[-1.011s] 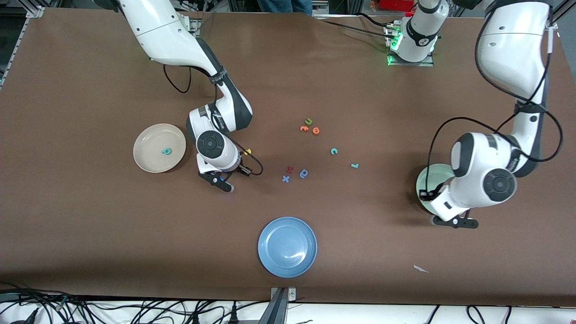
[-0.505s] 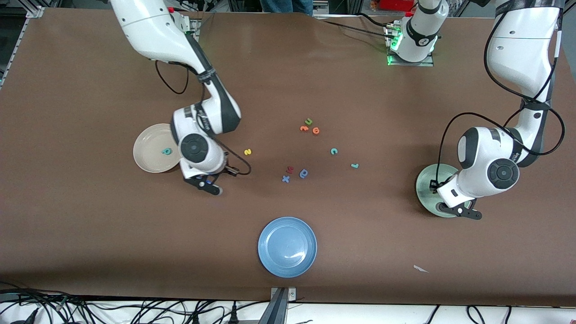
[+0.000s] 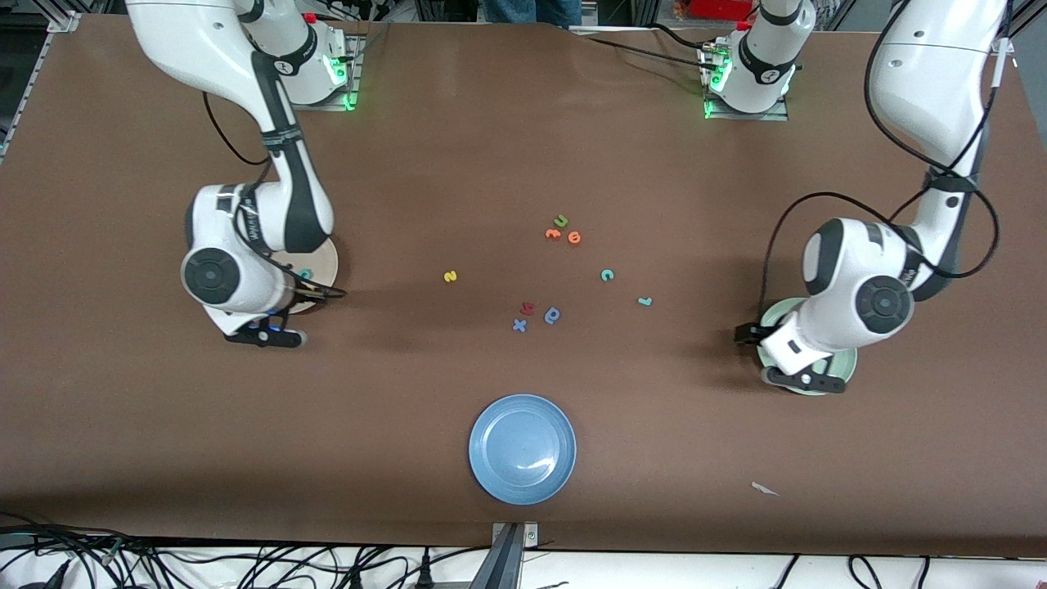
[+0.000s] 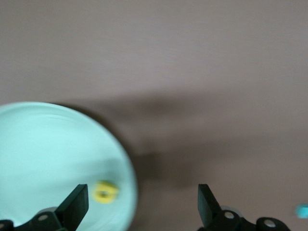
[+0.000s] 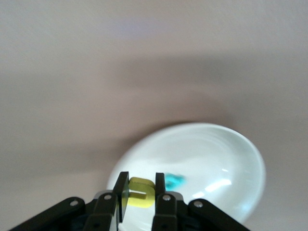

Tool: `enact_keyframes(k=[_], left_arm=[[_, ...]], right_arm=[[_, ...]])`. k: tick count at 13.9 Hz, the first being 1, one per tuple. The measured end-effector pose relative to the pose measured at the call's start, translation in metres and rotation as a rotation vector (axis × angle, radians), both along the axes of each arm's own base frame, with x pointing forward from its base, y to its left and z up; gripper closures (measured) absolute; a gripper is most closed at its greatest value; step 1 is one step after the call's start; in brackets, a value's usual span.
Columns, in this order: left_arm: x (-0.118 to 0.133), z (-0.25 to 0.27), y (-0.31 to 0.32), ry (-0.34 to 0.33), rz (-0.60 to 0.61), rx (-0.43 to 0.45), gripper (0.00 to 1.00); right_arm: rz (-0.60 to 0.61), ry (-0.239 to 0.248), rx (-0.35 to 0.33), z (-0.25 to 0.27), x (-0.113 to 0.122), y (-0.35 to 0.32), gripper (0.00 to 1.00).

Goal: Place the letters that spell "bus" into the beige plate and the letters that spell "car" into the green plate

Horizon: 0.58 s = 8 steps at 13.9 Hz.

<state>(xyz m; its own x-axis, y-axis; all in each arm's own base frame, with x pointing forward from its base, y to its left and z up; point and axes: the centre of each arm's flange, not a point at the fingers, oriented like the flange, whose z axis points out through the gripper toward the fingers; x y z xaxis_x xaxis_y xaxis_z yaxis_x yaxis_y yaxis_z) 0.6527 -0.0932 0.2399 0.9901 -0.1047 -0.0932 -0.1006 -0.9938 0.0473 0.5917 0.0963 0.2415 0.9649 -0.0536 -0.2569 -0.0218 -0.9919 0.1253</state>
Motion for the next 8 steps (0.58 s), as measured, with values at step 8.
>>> enact_keyframes(k=[8], left_arm=[[-0.069,-0.041,-0.139,-0.024,0.194,-0.061,0.04]], right_arm=[[0.070,0.104,0.015,-0.055,-0.064,-0.050,0.50]])
